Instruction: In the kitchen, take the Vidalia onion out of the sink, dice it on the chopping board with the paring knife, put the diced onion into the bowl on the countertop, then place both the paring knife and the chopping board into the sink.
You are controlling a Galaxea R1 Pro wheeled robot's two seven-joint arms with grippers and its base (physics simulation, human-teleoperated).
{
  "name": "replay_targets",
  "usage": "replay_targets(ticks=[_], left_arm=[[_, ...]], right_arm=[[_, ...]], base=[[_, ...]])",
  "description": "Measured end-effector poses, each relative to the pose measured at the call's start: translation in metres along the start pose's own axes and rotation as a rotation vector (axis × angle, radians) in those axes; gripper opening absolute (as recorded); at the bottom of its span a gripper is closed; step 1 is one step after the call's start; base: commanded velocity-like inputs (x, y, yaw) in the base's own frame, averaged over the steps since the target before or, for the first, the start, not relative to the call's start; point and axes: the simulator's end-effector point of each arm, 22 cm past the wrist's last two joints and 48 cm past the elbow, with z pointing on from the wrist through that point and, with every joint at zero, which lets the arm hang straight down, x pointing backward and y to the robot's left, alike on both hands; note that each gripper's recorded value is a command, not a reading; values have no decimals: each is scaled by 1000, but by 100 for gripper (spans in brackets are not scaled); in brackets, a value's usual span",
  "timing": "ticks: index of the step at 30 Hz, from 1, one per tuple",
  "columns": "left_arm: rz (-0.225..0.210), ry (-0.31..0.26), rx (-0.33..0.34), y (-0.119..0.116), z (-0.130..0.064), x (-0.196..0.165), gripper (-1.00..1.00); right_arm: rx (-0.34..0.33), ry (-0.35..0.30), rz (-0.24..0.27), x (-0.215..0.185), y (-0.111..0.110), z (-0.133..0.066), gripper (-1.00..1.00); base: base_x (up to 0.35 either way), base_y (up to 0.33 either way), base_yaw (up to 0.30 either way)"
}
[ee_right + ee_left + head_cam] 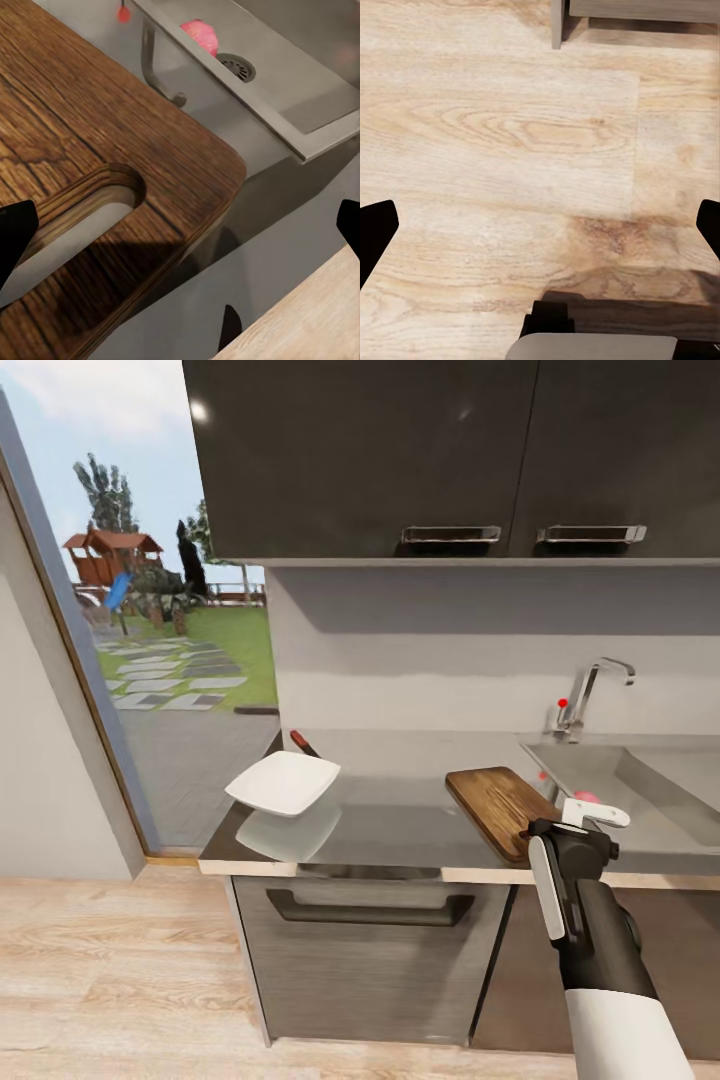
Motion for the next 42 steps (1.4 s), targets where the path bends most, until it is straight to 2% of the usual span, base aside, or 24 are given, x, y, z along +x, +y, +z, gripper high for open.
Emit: replay_targets(ticks=[42], left_arm=[[2,31,-1,0,0,12,100]], right_arm=[[5,24,-18,13,4,11,100]], base=[[19,0,0]])
